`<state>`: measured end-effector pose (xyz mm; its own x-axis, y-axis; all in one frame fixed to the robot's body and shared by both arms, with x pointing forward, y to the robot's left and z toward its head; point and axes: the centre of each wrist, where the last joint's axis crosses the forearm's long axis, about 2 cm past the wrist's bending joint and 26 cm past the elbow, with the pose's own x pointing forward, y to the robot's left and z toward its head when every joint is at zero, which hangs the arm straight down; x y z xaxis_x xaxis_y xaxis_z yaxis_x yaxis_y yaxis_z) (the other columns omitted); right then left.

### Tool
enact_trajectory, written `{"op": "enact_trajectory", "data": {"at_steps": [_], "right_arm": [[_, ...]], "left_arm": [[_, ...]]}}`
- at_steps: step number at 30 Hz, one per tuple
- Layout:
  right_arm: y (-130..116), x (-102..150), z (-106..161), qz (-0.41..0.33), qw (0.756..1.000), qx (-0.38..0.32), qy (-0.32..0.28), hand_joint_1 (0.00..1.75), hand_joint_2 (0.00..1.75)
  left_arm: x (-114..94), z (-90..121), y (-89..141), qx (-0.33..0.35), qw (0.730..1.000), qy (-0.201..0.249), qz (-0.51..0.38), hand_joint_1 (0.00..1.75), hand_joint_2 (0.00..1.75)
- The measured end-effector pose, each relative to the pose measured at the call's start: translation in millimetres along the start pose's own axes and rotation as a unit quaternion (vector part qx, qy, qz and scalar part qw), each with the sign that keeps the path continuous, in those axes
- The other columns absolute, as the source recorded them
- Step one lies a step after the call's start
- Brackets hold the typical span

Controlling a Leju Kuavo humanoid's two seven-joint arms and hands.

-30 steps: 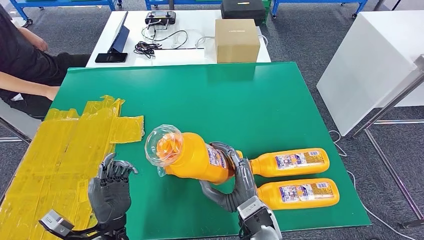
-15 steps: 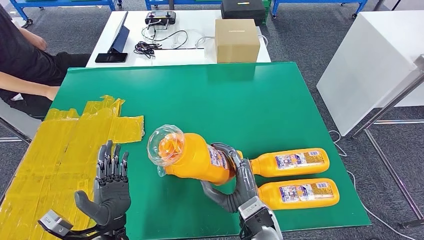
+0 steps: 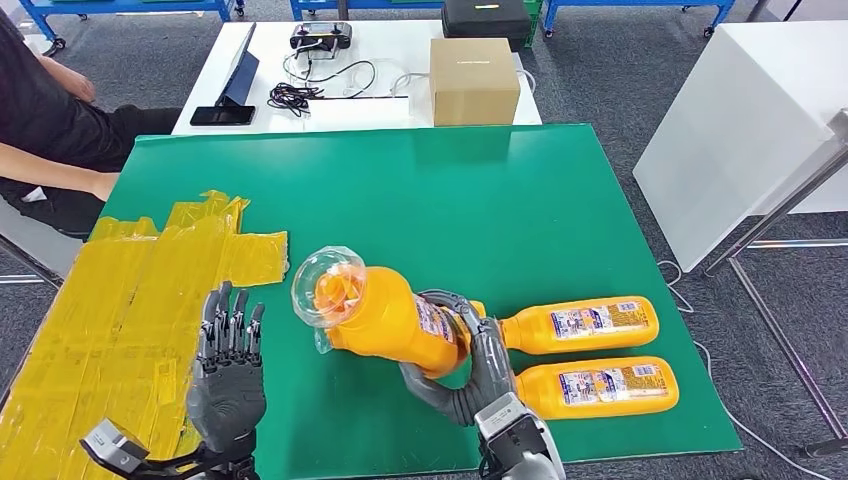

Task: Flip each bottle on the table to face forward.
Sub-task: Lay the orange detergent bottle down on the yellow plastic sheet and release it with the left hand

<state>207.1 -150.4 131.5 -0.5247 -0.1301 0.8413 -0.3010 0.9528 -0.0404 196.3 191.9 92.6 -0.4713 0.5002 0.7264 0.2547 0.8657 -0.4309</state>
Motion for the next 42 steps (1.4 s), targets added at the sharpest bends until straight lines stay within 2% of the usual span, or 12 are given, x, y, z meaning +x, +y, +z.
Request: {"op": "enact_trajectory", "data": {"at_steps": [15, 28, 42], "right_arm": [[7, -2, -13, 0.013, 1.0, 0.012, 0.006, 1.75, 1.75], [32, -10, -36, 0.016, 0.999, 0.049, 0.017, 1.75, 1.75], [41, -16, -37, 0.01, 0.998, 0.062, 0.027, 1.75, 1.75]], "left_arm": [[-3, -3, -10, -0.03, 0.999, 0.004, -0.017, 0.0, 1.75], [0, -12, -24, -0.059, 0.998, -0.009, -0.013, 0.0, 1.75], [1, -14, -26, -0.067, 0.998, -0.012, -0.012, 0.0, 1.75]]}}
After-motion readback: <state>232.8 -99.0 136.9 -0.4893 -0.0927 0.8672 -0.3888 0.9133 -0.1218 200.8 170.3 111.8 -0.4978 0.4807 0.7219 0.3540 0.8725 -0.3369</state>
